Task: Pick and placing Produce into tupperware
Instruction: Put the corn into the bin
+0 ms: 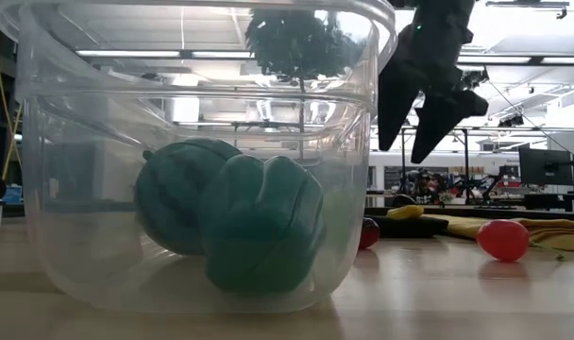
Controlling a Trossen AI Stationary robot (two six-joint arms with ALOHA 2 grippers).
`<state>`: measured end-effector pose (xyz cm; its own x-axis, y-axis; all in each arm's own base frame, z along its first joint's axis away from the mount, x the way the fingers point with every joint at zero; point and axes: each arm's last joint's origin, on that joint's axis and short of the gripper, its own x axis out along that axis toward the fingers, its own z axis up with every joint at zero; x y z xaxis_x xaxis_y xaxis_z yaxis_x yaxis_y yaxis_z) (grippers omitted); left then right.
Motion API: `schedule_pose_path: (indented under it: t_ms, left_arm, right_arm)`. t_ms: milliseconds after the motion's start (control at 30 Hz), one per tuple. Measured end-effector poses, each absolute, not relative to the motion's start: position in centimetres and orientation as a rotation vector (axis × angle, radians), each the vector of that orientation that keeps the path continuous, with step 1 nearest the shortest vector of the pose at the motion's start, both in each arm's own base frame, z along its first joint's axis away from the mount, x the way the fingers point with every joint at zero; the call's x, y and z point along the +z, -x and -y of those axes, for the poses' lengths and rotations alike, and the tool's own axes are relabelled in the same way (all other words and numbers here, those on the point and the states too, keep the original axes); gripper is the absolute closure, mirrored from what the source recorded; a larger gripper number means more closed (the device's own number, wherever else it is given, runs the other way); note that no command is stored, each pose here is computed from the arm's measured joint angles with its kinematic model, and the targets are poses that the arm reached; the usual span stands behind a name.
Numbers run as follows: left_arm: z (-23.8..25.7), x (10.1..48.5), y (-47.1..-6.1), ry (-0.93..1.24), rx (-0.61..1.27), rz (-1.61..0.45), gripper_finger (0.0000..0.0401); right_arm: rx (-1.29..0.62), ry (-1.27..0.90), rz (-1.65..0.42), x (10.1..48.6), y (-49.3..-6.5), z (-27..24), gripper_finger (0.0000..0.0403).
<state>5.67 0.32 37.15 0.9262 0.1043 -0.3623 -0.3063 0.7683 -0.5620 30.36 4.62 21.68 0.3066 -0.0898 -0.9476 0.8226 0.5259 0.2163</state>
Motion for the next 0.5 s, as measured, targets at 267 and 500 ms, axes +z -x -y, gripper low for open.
schedule_pose_path:
  t_ms: [267, 500]
  left_arm:
    - [-0.3, 36.8, -5.5, 0.656, 0.240, -0.361, 0.0400]
    - [-0.3, 36.8, -5.5, 0.650, 0.239, -0.362, 0.0400]
  right_arm:
    - [-0.752, -0.868, -1.145, 20.3, -31.5, -4.9, 0.0203]
    - [-0.793, -0.926, -1.170, 19.8, -31.6, -5.0, 0.0213]
